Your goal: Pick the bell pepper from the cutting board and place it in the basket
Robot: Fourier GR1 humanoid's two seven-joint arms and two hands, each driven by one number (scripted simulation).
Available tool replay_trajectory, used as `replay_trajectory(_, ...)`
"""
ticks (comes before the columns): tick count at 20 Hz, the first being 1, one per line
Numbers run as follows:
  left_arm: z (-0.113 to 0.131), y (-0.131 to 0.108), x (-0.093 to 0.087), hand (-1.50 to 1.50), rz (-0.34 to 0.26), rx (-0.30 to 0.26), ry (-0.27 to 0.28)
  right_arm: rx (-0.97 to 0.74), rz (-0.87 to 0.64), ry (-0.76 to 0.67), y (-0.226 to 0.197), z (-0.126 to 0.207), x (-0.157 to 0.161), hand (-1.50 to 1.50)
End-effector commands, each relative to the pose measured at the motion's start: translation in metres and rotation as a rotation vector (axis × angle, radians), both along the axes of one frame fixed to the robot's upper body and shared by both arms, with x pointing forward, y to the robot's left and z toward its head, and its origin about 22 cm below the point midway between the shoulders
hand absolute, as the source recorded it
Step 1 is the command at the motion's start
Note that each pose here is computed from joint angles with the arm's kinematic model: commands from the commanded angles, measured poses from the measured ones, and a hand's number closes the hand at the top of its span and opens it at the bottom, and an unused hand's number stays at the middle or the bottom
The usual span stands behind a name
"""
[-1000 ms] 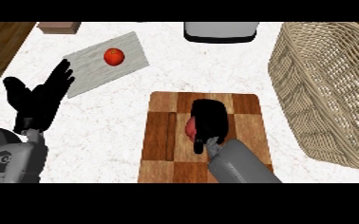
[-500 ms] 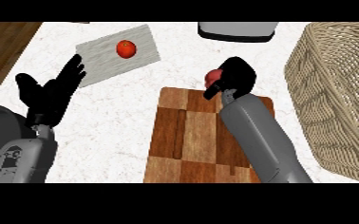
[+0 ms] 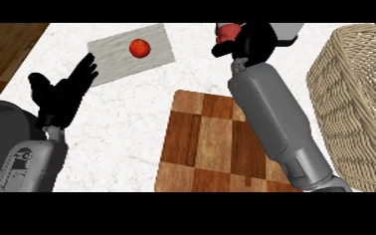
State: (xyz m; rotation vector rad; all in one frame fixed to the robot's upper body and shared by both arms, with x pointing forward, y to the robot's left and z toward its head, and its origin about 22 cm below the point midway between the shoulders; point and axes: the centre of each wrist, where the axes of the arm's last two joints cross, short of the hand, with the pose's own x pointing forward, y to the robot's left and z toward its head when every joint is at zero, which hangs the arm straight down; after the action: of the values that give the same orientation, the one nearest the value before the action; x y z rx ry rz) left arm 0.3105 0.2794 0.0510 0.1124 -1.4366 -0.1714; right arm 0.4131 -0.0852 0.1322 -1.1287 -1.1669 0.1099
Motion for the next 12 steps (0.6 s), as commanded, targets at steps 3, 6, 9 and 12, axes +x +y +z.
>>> replay_trajectory(3,0.003,-0.005,0.004,0.0,0.0,-0.004,-0.009,0.023,-0.193,-0.23,0.023,0.044,0.017,1.5)
replay_trajectory(6,-0.006,0.005,0.0,0.0,0.024,0.015,0.022,-0.011,-0.252,-0.242,0.03,0.065,0.024,1.5)
replay_trajectory(9,-0.003,0.006,-0.001,0.0,0.027,0.003,0.022,-0.041,-0.334,-0.246,0.02,0.084,0.034,1.5)
replay_trajectory(12,-0.003,0.008,0.0,0.0,0.044,-0.011,0.015,-0.095,-0.404,-0.24,0.01,0.093,0.042,1.5)
